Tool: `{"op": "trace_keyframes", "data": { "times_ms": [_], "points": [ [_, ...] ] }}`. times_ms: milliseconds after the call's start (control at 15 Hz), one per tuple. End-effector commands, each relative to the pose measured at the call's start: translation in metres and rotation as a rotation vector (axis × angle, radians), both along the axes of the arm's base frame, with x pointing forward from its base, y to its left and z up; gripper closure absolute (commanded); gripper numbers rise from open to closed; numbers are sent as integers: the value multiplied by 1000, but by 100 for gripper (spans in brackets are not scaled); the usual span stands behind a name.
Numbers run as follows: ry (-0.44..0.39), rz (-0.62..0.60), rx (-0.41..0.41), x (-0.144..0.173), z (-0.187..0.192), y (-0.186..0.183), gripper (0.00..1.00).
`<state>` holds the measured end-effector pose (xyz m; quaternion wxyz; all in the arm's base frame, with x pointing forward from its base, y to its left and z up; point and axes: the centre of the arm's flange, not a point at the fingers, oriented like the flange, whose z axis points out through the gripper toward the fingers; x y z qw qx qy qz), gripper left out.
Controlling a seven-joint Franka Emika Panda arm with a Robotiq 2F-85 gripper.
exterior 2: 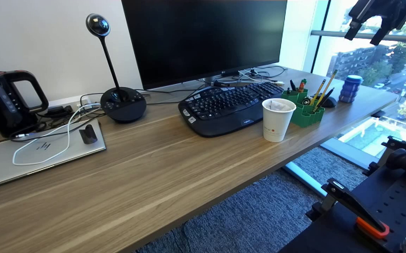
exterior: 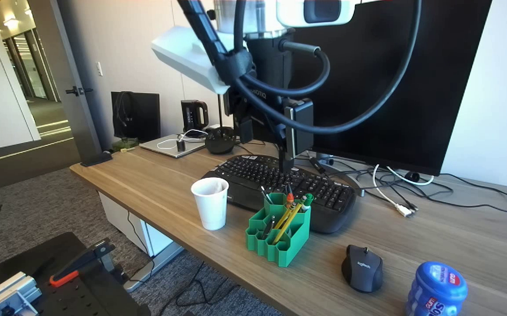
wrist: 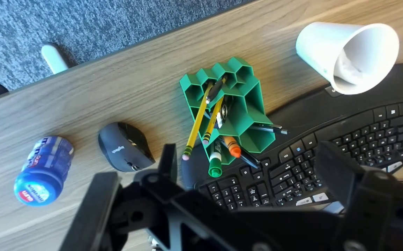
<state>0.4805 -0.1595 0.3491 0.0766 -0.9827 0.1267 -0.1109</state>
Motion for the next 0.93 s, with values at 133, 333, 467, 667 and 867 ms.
{"op": "trace_keyframes", "data": {
  "times_ms": [133,333,467,667,867],
  "points": [
    [-10,5,-28,22,-2,10,0],
    [-4,-8,-32,31,-3,9,0],
    [2,-26,-34,37,-4,3,0],
    [10,-62,-36,44,-6,-7,0],
    [20,-94,-36,45,-3,-18,0]
  ]
}}
